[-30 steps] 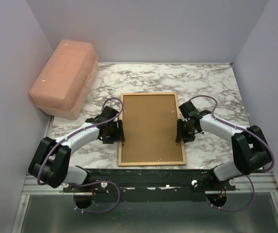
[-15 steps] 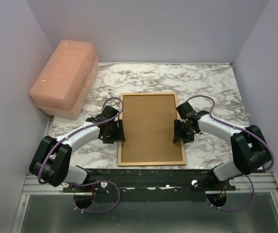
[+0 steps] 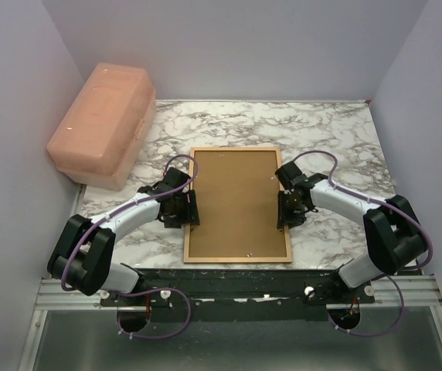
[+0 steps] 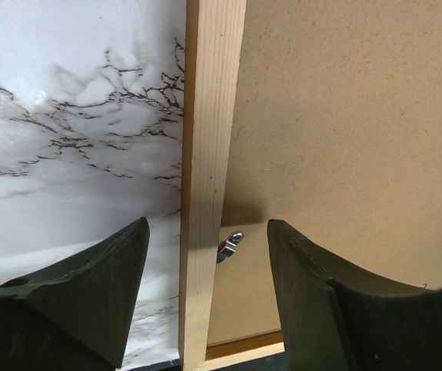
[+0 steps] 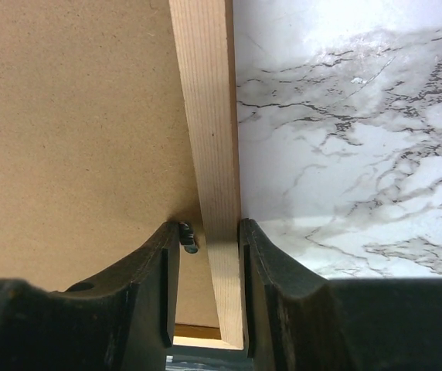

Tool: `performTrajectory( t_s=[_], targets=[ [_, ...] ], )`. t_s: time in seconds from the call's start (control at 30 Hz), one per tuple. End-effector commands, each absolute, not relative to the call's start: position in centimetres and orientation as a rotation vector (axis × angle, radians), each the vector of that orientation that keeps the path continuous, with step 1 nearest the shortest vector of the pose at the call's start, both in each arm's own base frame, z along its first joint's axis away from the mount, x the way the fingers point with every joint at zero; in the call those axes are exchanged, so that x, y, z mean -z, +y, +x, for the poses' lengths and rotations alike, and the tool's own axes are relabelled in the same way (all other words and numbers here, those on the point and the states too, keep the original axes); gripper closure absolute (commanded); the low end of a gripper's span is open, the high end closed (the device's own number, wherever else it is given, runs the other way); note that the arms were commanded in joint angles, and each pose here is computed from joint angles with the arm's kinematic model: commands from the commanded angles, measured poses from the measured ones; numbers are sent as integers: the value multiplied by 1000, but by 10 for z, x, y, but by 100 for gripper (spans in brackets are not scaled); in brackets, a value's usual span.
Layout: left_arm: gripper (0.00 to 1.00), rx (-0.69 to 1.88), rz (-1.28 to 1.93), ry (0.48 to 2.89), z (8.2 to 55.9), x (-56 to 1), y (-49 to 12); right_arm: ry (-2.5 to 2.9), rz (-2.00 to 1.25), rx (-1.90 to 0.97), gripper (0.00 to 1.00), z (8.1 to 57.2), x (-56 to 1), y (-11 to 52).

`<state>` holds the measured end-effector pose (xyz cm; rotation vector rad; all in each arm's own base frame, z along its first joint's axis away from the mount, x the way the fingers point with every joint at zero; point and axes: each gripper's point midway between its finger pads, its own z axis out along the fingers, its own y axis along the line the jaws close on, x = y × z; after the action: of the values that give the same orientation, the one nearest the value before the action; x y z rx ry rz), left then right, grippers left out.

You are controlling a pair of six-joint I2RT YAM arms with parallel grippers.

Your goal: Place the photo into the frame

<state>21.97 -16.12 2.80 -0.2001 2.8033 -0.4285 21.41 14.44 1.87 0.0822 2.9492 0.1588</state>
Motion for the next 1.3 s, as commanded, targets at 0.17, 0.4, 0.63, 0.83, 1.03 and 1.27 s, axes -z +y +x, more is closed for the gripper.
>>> performTrajectory(
  t_s=[0.17, 0.4, 0.63, 0.83, 1.03, 1.27],
  targets=[
    [36, 361, -199, 2829, 217, -22, -155, 2952, 24, 232, 99, 204, 2, 118],
    [36, 359, -199, 2833, 217, -21, -155, 2931, -4, 170, 67, 209, -10, 128],
    [36, 354, -198, 2832, 216, -21, -154, 2940, -5, 55, 41, 202, -18, 138],
    [37, 352, -197, 2836, 216, -20, -154, 2976, -12, 83, 67, 197, -4, 135],
    [37, 349, -198, 2836, 216, -20, -153, 2952, -9, 187, 97, 203, -6, 124],
    [37, 355, -195, 2833, 217, -22, -155, 2916, -21, 183, 99, 214, -14, 128]
  ],
)
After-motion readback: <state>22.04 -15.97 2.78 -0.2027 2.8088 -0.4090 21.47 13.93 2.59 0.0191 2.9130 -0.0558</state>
